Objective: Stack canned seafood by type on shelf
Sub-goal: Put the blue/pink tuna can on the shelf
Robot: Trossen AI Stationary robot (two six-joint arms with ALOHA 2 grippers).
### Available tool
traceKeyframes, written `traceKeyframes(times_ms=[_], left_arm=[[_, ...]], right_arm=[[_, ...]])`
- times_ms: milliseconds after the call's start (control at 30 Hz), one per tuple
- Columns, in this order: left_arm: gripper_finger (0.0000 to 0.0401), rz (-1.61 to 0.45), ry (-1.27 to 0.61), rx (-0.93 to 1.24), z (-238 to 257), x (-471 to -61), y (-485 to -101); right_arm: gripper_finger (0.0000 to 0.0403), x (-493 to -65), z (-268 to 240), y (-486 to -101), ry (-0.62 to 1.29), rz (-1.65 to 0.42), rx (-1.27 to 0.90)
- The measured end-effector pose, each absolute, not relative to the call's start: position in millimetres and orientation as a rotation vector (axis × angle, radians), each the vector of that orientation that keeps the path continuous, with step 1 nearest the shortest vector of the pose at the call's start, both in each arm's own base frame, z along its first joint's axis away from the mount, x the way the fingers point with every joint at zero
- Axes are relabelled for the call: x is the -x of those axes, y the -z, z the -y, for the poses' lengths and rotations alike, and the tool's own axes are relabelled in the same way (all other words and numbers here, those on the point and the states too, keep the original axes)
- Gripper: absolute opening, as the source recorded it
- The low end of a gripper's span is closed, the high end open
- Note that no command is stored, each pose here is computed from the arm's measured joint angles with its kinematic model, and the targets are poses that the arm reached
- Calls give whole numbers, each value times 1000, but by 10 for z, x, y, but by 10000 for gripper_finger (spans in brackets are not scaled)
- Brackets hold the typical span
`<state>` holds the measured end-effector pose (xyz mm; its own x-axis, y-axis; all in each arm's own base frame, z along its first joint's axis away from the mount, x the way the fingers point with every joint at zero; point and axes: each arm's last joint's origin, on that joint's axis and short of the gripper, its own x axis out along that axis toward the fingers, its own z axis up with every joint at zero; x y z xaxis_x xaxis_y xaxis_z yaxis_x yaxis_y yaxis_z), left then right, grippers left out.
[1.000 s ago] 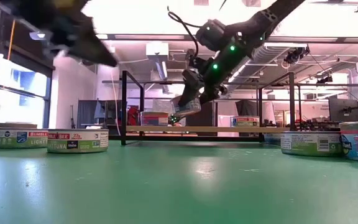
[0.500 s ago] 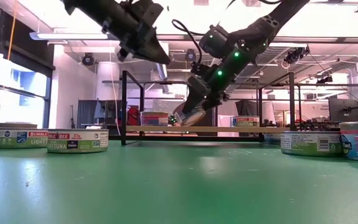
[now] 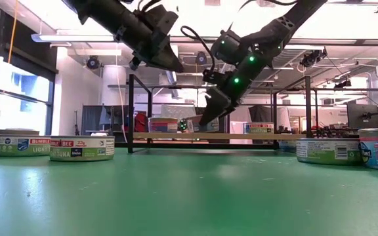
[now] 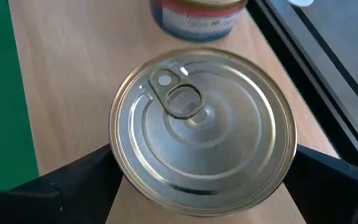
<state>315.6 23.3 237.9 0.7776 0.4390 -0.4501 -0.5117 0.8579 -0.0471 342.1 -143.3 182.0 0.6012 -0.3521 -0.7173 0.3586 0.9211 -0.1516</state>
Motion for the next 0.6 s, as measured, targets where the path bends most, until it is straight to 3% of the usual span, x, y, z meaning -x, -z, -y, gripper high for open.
traceKeyframes(times_ms=[267,600], left_arm=[[0,-348,-498,255,-408,-3429,-2120],[0,-367,-663,297,-654,-3656,-2049]], right_arm=[[399,-3377,1409,-1806,373,-891,18],[399,-3332,1416,-2032,378,-815,56]])
